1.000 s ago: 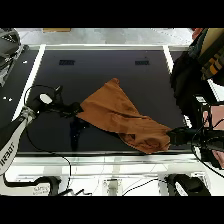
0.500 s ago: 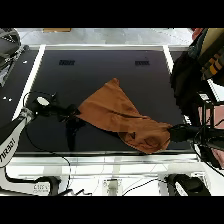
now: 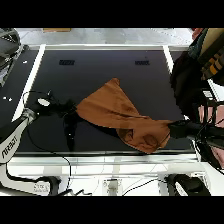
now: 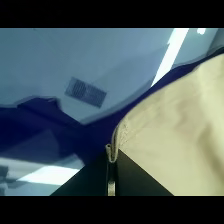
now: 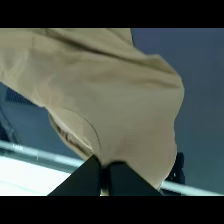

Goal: Fold the clothes and pants, and hang the long-sleeved shirts on hangers.

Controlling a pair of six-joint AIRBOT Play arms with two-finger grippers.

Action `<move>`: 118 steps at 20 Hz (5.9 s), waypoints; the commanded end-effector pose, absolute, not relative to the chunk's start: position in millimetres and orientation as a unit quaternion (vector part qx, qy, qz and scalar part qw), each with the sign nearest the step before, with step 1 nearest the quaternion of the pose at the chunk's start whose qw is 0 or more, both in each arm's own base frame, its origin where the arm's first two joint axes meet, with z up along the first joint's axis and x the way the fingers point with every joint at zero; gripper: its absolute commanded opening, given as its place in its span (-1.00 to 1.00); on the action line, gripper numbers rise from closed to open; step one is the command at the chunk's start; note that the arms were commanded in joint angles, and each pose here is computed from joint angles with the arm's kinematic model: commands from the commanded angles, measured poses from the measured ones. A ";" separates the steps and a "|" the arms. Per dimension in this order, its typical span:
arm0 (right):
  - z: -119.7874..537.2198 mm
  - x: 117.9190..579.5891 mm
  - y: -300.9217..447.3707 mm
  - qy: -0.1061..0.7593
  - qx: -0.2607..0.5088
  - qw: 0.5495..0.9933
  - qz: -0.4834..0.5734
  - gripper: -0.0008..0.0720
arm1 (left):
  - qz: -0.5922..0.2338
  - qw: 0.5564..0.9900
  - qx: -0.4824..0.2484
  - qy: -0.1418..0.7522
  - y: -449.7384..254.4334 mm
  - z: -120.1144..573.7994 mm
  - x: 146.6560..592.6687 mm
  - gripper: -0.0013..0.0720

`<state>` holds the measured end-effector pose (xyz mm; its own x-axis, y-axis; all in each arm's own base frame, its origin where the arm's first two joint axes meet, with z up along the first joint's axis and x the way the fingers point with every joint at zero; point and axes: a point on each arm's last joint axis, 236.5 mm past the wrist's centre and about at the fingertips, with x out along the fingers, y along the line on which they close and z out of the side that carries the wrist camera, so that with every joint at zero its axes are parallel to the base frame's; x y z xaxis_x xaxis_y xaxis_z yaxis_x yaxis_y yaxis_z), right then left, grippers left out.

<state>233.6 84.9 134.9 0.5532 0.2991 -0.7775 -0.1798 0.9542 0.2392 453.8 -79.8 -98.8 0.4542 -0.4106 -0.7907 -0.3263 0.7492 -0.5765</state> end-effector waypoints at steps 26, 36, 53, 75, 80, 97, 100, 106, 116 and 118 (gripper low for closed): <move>469.7 194.8 78.3 0.004 0.091 0.980 0.177 -0.92 | -0.059 0.942 -0.090 -0.319 -19.5 514.8 145.5 -0.91; 220.8 435.2 104.5 0.365 0.055 0.920 0.133 -0.92 | -0.118 0.952 -0.184 0.214 -35.3 208.6 432.9 -0.91; -1.6 481.0 5.5 0.588 0.134 0.798 0.005 -0.92 | -0.098 0.822 -0.358 0.431 -54.9 -20.4 495.2 -0.91; -7.5 443.4 -16.3 0.645 0.165 0.746 0.005 0.58 | -0.099 0.836 -0.342 0.418 -70.5 -19.4 509.1 0.94; 2.8 401.3 -42.4 0.695 0.089 0.713 -0.014 0.52 | -0.115 0.830 -0.325 0.439 -23.7 15.8 472.0 0.91; -96.9 200.9 52.6 0.676 0.357 0.641 0.068 0.04 | -0.025 0.859 -0.213 0.465 64.3 28.4 327.9 0.61; -110.8 203.2 54.9 0.663 0.393 0.636 0.035 0.04 | -0.025 0.855 -0.217 0.470 62.7 23.3 325.3 0.61; -133.1 187.8 51.9 0.697 0.368 0.614 0.042 0.03 | -0.026 0.844 -0.226 0.485 62.7 10.1 325.3 0.61; -126.3 214.0 64.6 0.643 0.322 0.677 0.156 -0.81 | -0.063 0.770 -0.276 0.572 43.4 -42.6 307.1 0.61; -125.7 215.5 64.9 0.641 0.324 0.679 0.155 -0.91 | -0.078 0.745 -0.288 0.597 32.5 -56.9 298.7 0.61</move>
<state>208.2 64.7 -127.2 0.1012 0.6241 -0.7747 0.2231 0.7447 0.6290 310.8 46.0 -40.5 0.3594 -0.3938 -0.8460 -0.2163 0.8468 -0.4860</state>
